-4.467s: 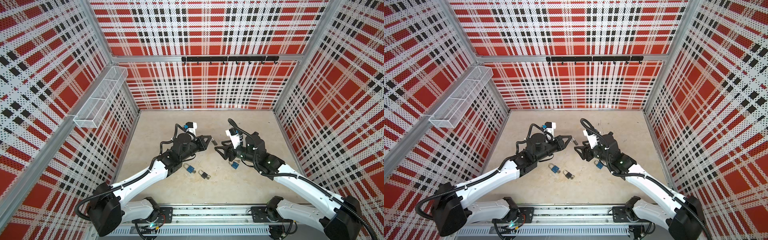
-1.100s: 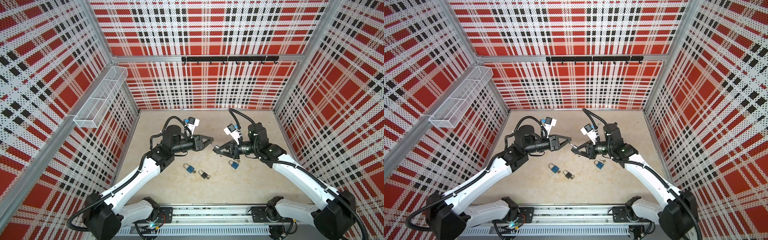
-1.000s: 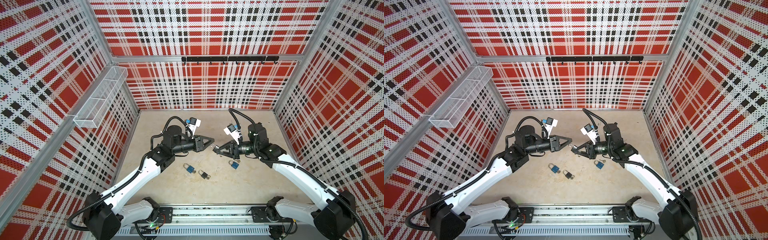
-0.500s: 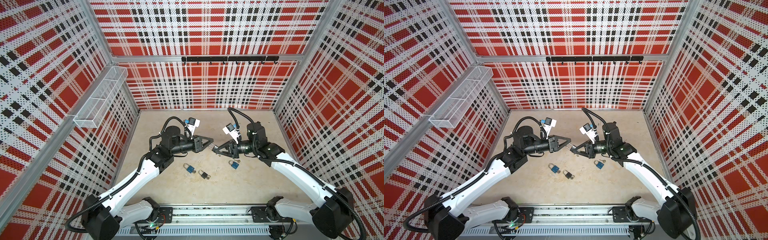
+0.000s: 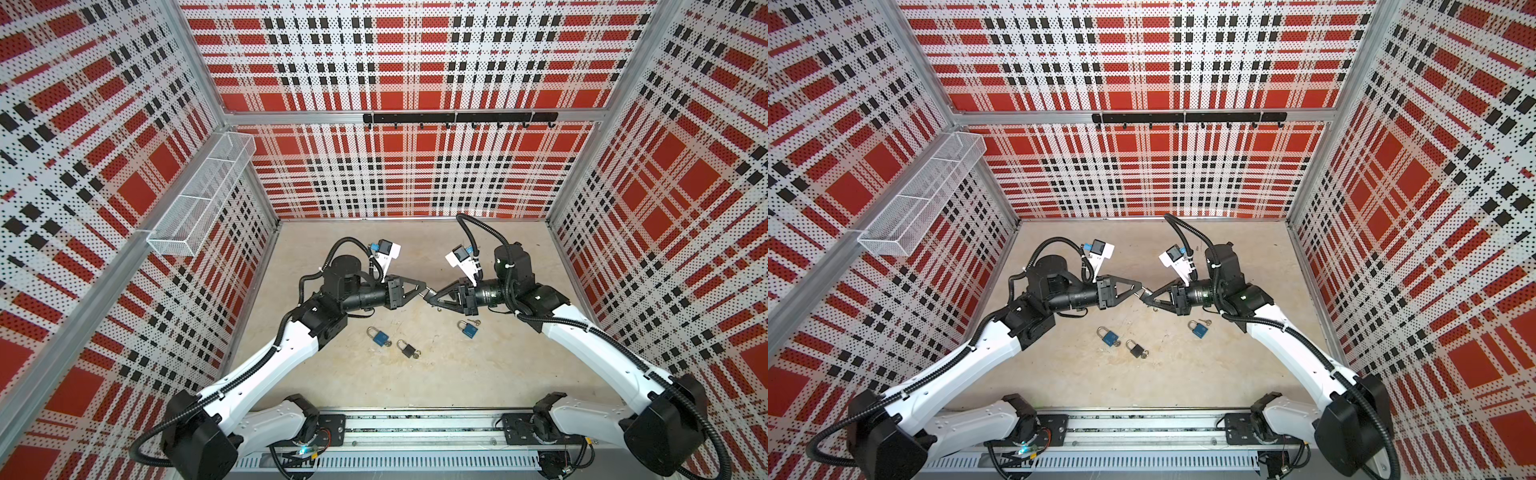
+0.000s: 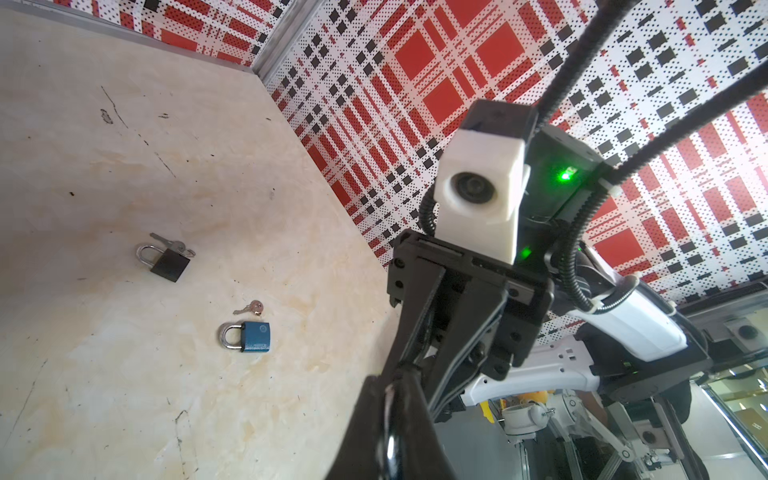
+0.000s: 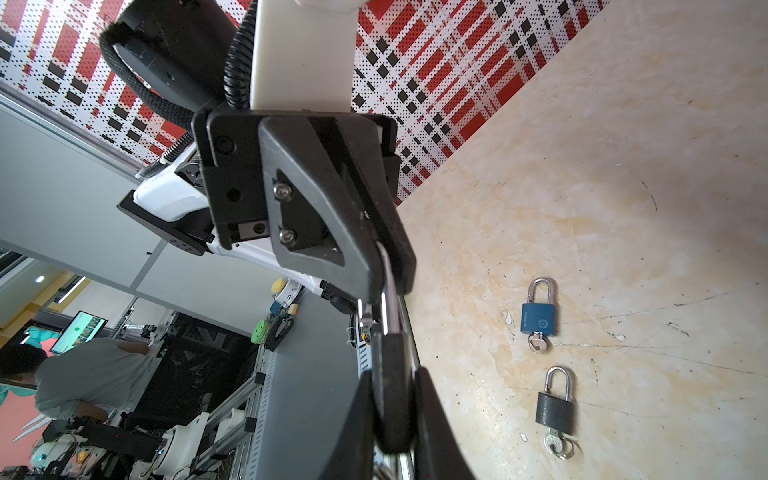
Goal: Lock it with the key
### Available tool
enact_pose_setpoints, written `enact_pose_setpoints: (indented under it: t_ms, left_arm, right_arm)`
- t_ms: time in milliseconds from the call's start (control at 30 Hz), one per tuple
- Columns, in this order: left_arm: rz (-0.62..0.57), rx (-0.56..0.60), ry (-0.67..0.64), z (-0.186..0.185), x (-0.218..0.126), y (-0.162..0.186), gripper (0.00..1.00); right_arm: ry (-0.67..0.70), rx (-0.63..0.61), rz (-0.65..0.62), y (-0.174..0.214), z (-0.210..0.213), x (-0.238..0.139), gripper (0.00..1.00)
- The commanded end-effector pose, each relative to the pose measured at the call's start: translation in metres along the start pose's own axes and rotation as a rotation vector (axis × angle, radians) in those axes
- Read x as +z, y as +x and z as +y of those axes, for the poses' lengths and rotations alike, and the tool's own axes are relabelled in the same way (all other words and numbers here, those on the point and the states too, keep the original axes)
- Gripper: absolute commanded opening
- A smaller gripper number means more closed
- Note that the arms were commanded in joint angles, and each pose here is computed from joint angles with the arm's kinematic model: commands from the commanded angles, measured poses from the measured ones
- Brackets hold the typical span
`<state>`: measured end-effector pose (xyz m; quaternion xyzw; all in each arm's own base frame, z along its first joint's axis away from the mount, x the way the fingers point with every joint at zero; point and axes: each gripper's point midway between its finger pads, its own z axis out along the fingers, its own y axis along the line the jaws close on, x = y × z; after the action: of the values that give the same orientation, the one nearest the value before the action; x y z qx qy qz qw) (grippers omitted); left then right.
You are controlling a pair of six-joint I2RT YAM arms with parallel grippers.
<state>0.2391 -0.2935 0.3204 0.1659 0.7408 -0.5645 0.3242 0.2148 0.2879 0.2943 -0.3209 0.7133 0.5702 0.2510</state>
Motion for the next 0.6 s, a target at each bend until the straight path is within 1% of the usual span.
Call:
enact_pose_setpoints:
  t_ms: [0,133,567]
  left_arm:
    - [-0.012,0.019,0.006,-0.002,-0.004,-0.002,0.05]
    - [-0.003,0.014,0.001,0.002,-0.002,0.001,0.00]
    - [-0.006,0.017,-0.045,0.021,-0.002,0.006,0.00]
  right_arm:
    - [-0.041,-0.077,-0.038,-0.019,0.016,-0.003,0.00]
    - [-0.066,-0.077,-0.041,-0.020,0.023,-0.004,0.00]
    - [-0.219,-0.062,-0.075,-0.026,0.058,-0.013,0.00]
